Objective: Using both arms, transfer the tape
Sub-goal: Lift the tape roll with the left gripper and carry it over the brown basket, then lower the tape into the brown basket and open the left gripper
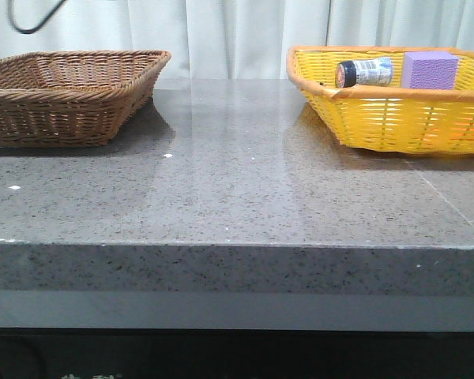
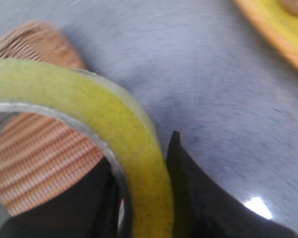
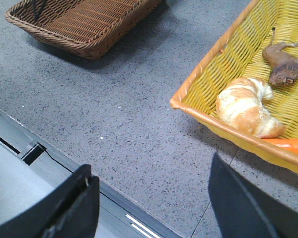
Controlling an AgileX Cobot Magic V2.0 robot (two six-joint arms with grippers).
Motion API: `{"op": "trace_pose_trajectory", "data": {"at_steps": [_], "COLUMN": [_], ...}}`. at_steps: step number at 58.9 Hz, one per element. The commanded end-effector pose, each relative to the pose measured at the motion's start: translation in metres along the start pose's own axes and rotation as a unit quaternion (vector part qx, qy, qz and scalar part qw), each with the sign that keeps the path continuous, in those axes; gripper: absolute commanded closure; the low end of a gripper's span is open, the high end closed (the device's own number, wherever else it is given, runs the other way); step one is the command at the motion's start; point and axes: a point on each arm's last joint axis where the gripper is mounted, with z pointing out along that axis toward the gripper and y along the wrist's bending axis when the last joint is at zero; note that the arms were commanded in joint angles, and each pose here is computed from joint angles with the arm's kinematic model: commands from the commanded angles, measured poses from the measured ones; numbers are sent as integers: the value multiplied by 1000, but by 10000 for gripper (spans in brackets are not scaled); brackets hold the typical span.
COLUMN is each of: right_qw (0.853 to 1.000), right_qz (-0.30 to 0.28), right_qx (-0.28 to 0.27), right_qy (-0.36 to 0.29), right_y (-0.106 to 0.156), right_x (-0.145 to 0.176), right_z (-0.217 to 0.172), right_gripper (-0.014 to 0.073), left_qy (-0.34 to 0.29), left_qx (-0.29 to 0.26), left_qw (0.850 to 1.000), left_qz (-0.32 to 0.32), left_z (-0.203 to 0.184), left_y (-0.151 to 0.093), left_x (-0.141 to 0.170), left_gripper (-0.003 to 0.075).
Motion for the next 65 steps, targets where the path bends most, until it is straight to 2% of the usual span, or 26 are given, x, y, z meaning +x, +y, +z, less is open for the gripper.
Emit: {"op": "trace_pose_trajectory", "data": {"at_steps": [1, 13, 22, 45, 55, 61, 65], "right_qw": [999, 999, 999, 999, 999, 999, 999], "right_qz": [3, 3, 3, 3, 3, 3, 3], "right_qx": [0, 0, 0, 0, 0, 0, 0], "right_qy": [-49, -49, -49, -49, -49, -49, -48], "right_y": [1, 1, 1, 1, 1, 1, 1], "right_x": [-13, -13, -13, -13, -13, -13, -13], "right_z": [-5, -5, -5, -5, -5, -5, -5], "right_gripper": [99, 99, 99, 99, 99, 99, 99], "left_qy": [-44, -24, -7, 50, 64, 69, 70], "left_qx": [-28, -56, -46, -27, -25, -25, -25], "left_qw": [995, 981, 976, 973, 972, 972, 972], "left_qz": [-85, -185, -211, -224, -224, -224, -224], "left_z": [-42, -25, -7, 54, 69, 74, 75], "left_y": [33, 77, 92, 88, 87, 87, 87], "left_x": [-1, 10, 16, 25, 28, 30, 30], "left_gripper": [614, 614, 614, 613, 608, 542, 456]}}
